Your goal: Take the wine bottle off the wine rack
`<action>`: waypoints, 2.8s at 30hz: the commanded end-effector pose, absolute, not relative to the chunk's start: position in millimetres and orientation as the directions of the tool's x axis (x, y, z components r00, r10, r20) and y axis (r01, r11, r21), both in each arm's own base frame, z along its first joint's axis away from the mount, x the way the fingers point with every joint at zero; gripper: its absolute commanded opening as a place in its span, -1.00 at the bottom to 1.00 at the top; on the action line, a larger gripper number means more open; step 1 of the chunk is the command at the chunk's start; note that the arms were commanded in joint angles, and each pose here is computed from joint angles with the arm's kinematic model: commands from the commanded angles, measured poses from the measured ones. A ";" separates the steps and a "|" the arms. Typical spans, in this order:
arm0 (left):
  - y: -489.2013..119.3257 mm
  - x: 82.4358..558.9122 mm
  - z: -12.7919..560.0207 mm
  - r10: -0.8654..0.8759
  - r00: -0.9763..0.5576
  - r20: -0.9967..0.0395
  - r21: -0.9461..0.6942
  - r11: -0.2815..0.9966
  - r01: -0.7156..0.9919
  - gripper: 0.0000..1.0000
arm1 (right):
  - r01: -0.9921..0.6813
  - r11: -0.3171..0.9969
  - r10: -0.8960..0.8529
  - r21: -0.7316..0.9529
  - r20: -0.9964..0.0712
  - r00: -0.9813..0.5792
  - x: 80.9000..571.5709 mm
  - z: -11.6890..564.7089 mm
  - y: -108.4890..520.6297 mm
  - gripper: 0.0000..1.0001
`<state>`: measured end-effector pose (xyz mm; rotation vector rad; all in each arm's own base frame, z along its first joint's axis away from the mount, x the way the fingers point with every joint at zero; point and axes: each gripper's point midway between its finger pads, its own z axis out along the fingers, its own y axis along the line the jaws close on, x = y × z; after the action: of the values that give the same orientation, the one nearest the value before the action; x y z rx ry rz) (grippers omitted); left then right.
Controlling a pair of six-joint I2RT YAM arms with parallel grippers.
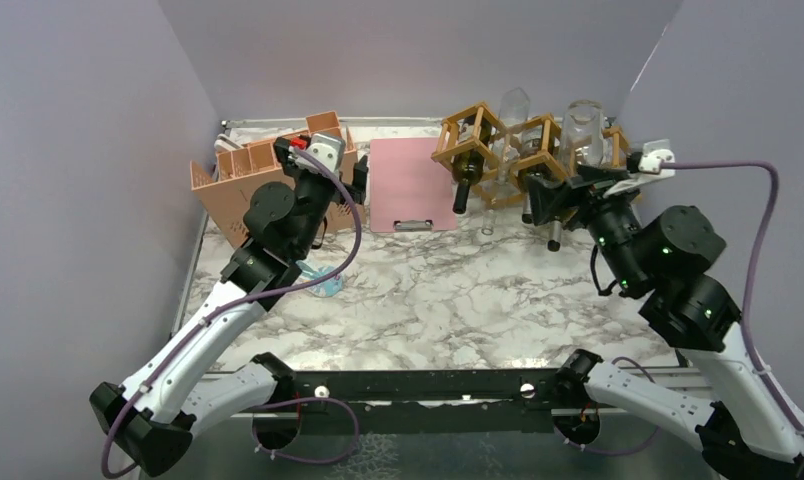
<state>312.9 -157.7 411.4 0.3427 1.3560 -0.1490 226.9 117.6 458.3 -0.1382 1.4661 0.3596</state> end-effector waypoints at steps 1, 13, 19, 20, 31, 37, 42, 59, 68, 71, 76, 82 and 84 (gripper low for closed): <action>-159.0 327.7 389.5 0.007 0.178 -0.984 0.068 0.939 0.336 0.98 | -0.324 0.932 0.152 0.163 -0.987 -0.059 237.7 416.5 131.5 0.99; -185.0 329.2 340.7 -0.096 0.061 -0.994 -0.057 0.886 0.461 0.98 | -0.213 0.954 0.112 0.209 -0.912 -0.394 252.1 295.0 143.1 0.99; -197.9 324.6 340.8 -0.140 0.040 -0.989 -0.101 0.854 0.511 0.98 | -0.193 0.960 0.084 0.201 -0.869 -0.488 252.3 267.6 147.7 0.99; -199.2 323.8 342.0 -0.148 0.039 -0.988 -0.107 0.850 0.517 0.98 | -0.192 0.961 0.081 0.201 -0.864 -0.497 253.4 266.3 149.4 0.99; -213.8 313.7 346.8 -0.180 0.034 -0.983 -0.130 0.816 0.564 0.98 | -0.136 0.975 0.080 0.178 -0.843 -0.532 294.4 277.1 173.3 0.99; -216.6 310.4 347.8 -0.180 0.040 -0.983 -0.126 0.814 0.567 0.98 | -0.063 0.988 0.085 0.141 -0.837 -0.540 327.1 290.9 176.7 0.99; -222.3 305.3 348.6 -0.184 0.039 -0.982 -0.127 0.802 0.584 0.98 | 0.008 0.987 0.135 0.157 -0.813 -0.566 356.1 288.4 161.5 0.99; -228.7 298.7 349.4 -0.173 0.048 -0.984 -0.110 0.794 0.598 0.98 | 0.073 0.959 0.259 0.274 -0.739 -0.622 411.9 254.0 141.7 0.99; -228.6 299.7 347.0 -0.163 0.046 -0.986 -0.104 0.798 0.593 0.98 | 0.076 0.953 0.275 0.294 -0.728 -0.628 430.1 241.6 143.9 0.99; -229.1 300.5 345.2 -0.159 0.042 -0.986 -0.104 0.799 0.593 0.98 | 0.118 0.948 0.301 0.296 -0.708 -0.639 432.7 235.6 141.8 0.99; -230.1 301.7 343.2 -0.156 0.038 -0.987 -0.104 0.798 0.593 0.98 | 0.093 0.939 0.308 0.331 -0.689 -0.656 436.9 229.5 144.6 0.99; -230.6 302.3 341.5 -0.154 0.034 -0.988 -0.104 0.799 0.592 0.98 | 0.027 0.927 0.300 0.374 -0.696 -0.653 441.2 221.0 140.1 0.99; -231.0 303.3 339.7 -0.150 0.030 -0.988 -0.104 0.800 0.590 0.98 | 0.006 0.929 0.289 0.369 -0.718 -0.634 442.6 223.1 139.4 0.99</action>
<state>301.2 -231.3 339.6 0.3852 1.4463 -0.6052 436.9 133.3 208.6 0.2842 2.3024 0.3455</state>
